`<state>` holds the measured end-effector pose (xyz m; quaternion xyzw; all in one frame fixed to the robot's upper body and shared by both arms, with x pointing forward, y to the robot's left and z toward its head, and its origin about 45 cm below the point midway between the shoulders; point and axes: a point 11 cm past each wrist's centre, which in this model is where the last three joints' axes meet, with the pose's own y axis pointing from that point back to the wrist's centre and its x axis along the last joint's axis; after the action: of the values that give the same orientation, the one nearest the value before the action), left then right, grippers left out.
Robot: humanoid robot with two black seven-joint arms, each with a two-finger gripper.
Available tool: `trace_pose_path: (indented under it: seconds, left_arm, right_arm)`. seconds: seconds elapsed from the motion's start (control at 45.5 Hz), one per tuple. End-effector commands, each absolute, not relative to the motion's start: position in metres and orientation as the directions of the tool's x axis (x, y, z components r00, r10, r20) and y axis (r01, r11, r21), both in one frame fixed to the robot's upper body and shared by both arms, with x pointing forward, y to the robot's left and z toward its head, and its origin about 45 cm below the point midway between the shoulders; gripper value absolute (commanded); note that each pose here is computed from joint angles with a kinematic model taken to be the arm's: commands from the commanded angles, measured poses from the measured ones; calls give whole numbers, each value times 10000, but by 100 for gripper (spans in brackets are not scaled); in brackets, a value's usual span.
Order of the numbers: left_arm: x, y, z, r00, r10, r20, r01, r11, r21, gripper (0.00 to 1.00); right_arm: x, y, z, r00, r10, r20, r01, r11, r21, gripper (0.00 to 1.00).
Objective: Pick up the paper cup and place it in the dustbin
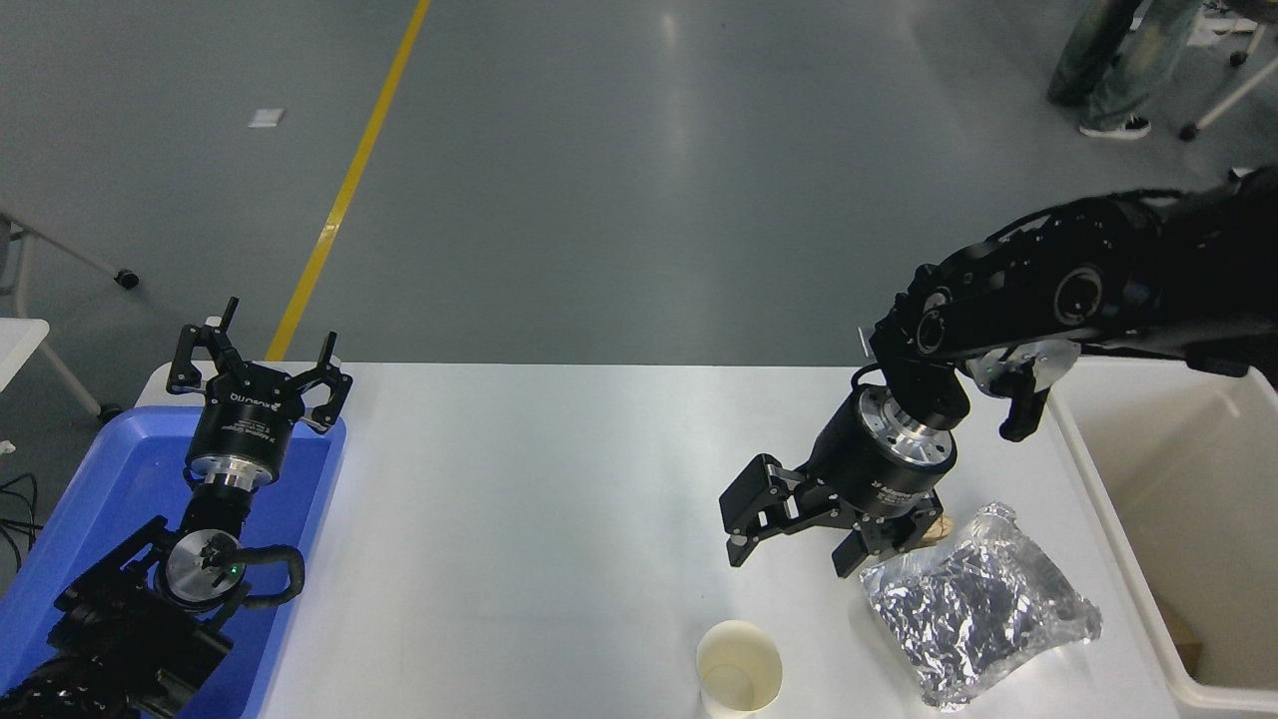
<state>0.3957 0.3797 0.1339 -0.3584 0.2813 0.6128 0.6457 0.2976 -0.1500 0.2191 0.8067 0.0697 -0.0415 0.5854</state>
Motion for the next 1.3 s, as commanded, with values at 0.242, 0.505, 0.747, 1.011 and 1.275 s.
trace_pose_path:
  seconds: [0.242,0.505,0.747,1.011,1.275]
  left_arm:
    - [3958,3796,1341,920,5894,-8026,-9928,-73,-1192,100]
    - [3958,3796,1341,920,5894,-8026,-9928,-73,-1192,100]
    - [3958,3796,1341,920,5894,-8026,-9928,-73,-1192,100]
    - [3959,3790,1342,935,5893,-8025,-9928,-52,-1195,100]
    - [3957,3794,1339,921,5899,-8022,-9929,-60,-1185,100]
  right_arm:
    - [2738,-1616,1147,9825,759,-1699,1856,-3388,9224,100]
    - [2668,-1745,890,9842,866,-1545,1743,-3196,9314,89]
    - [2665,-1792,885,9828,1135,-1460,1767,-3449,9218,1]
    - [2707,-1833,927,9829,1196,-1400,1721,-3266,9294,0]
    - [2860,-1855,1131,9871,1130,-1130,1443,-3261,9342,0]
